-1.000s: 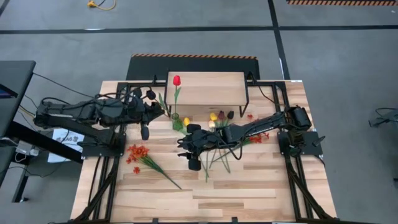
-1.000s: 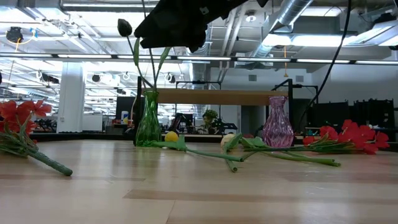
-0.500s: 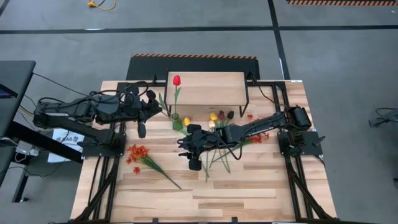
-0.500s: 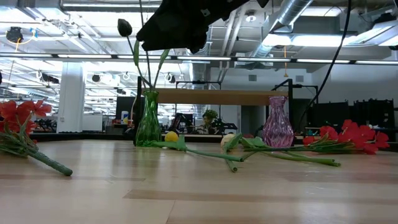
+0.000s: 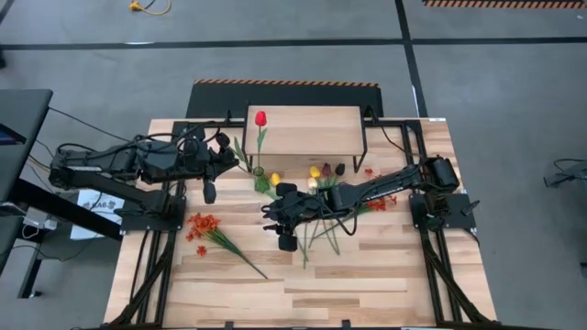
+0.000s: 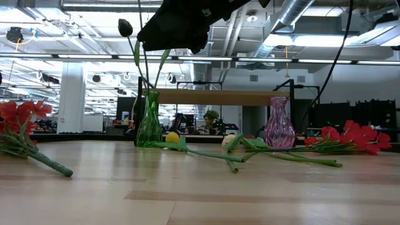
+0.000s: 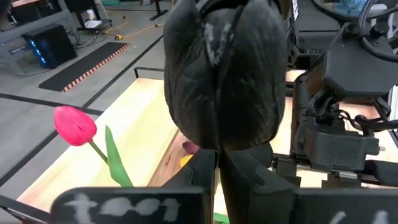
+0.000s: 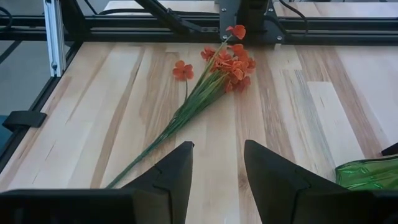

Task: Pick and place flowers into a vace then onto a shelf
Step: Put the left black tulip into the green vase

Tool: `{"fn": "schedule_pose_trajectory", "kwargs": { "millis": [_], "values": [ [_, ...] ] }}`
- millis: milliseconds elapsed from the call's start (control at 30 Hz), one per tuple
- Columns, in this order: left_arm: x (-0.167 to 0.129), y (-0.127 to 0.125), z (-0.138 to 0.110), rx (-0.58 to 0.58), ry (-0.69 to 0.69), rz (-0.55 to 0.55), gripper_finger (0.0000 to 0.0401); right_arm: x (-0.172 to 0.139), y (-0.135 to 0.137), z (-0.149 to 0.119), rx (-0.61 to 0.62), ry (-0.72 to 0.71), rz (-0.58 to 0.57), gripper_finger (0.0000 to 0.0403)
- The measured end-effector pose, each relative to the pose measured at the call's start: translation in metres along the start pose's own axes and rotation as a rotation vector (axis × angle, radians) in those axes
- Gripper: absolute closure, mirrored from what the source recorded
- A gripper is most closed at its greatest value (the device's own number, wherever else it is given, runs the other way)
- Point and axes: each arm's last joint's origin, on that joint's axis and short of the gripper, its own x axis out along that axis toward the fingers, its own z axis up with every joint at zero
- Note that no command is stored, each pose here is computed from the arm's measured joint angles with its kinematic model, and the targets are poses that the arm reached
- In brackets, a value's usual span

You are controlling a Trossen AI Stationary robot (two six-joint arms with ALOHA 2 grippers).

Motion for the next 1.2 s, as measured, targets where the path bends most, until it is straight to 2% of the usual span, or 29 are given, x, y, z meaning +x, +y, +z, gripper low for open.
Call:
{"fn": "schedule_pose_trajectory", "kwargs": {
  "millis": [200,800,1200],
  "values": [
    [0.000,0.000,-0.001,-0.012,0.008,0.009,0.0399,0.000,0.000,0.000,0.000,0.000,0.000,0.0269],
    [0.022,-0.006,-0.010,-0.041,0.055,0.091,0.0338,0.000,0.000,-0.001,0.017,0.005,0.001,0.0270],
    [0.022,-0.005,-0.010,-0.038,0.052,0.134,0.0274,0.000,0.003,-0.002,0.014,0.013,0.006,0.0270]
  ]
}}
